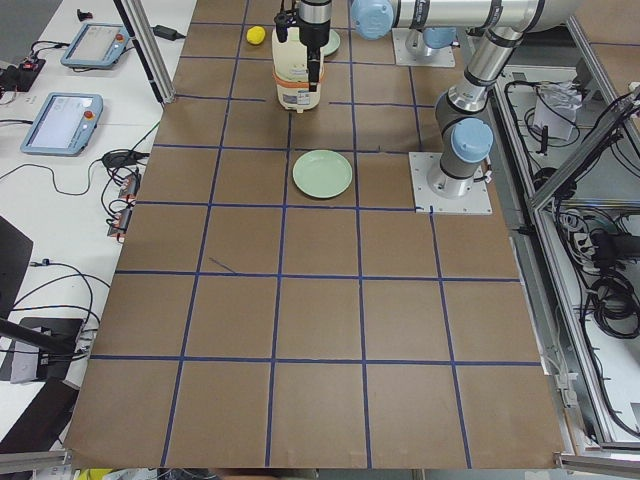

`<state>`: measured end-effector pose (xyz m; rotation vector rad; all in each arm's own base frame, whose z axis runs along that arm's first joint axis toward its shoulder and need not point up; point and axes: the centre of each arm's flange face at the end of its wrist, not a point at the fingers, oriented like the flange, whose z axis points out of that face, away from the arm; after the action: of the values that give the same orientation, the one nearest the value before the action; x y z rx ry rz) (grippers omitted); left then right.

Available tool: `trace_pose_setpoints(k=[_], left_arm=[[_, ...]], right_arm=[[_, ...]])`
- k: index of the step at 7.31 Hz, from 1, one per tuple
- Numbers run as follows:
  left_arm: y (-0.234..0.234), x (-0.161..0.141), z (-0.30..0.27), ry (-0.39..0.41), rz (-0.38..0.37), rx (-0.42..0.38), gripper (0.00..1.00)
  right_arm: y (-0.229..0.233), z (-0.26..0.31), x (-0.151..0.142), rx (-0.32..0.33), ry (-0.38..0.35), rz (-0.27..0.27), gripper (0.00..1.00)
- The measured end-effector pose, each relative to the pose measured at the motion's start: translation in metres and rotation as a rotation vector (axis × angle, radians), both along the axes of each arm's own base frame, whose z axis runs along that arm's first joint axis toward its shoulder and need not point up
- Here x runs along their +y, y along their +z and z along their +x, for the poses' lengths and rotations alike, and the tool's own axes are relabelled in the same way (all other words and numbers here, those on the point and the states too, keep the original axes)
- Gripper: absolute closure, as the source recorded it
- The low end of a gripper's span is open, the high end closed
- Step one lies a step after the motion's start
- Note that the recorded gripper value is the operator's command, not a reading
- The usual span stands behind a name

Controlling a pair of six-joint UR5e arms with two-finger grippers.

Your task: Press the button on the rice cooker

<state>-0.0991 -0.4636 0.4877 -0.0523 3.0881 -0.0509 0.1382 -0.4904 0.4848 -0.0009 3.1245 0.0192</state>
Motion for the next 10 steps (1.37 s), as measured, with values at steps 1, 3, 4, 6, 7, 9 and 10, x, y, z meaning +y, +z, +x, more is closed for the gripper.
trace_pose_setpoints(k=[1, 3, 4, 6, 7, 9, 10], left_arm=[[0.0, 0.0, 0.0, 0.0, 0.0, 0.0, 0.0], [0.0, 0.0, 0.0, 0.0, 0.0, 0.0, 0.0], [0.0, 0.0, 0.0, 0.0, 0.0, 0.0, 0.0], [0.0, 0.0, 0.0, 0.0, 0.0, 0.0, 0.0], [0.0, 0.0, 0.0, 0.0, 0.0, 0.0, 0.0], [0.0, 0.0, 0.0, 0.0, 0.0, 0.0, 0.0], [0.0001, 0.0, 0.0, 0.0, 0.0, 0.0, 0.0]], right_arm=[[-0.0027, 0.0002, -0.0002, -0.002, 0.0, 0.005, 0.04], [-0.0065, 0.0004, -0.0002, -0.003, 0.0, 0.011, 0.04], [-0.0072, 0.0005, -0.0002, -0.003, 0.001, 0.012, 0.04], [-0.0073, 0.0005, -0.0003, -0.003, 0.001, 0.012, 0.04], [-0.0071, 0.0004, -0.0003, -0.004, 0.001, 0.012, 0.04], [-0.0064, 0.0007, -0.0005, -0.007, -0.001, 0.01, 0.01], [-0.0058, 0.001, -0.0006, -0.01, -0.002, 0.009, 0.0]])
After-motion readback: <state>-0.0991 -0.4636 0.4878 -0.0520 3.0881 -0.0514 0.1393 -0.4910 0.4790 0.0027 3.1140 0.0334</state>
